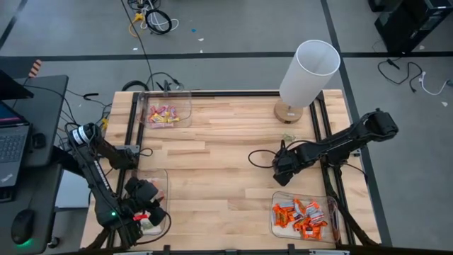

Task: Sort candy
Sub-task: Put the blue gummy into the bottom left transparent bin

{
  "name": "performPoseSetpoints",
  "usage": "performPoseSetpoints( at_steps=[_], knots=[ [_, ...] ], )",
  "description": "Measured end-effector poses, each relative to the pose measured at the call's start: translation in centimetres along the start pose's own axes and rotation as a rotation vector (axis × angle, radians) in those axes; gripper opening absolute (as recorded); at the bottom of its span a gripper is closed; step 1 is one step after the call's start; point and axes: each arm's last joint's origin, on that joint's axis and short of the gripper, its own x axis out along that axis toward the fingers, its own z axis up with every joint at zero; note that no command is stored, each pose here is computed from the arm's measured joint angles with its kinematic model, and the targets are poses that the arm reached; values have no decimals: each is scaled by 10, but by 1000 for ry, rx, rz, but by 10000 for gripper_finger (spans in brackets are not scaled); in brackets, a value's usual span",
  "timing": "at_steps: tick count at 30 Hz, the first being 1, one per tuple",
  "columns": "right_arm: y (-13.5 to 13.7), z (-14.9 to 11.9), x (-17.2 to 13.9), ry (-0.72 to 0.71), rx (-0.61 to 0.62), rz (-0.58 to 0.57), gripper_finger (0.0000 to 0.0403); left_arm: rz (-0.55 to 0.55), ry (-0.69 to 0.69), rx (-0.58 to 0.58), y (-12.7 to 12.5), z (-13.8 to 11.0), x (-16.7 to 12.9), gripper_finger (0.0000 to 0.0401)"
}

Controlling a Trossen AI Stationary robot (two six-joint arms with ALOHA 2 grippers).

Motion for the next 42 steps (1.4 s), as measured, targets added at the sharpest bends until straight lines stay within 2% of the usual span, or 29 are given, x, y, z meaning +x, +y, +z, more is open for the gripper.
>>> performPoseSetpoints(
  at_steps=[6,14,21,30,35,42],
  knots=[
    [10,5,-7,-30,-33,56,111,-8,-17,-1,0,0,0,165],
    [14,7,-10,-47,-61,82,8,-23,-24,-10,-2,0,0,165],
    [13,8,-10,-68,-66,68,2,-26,-30,-10,-2,1,0,165],
    [15,6,-16,-72,-148,115,16,-27,-30,-11,-2,0,0,165],
    [19,6,-19,-94,-170,166,71,-37,-56,-11,-2,1,0,165],
    [19,4,-13,-83,-130,120,158,-53,-95,-12,-3,2,0,165]
  ],
)
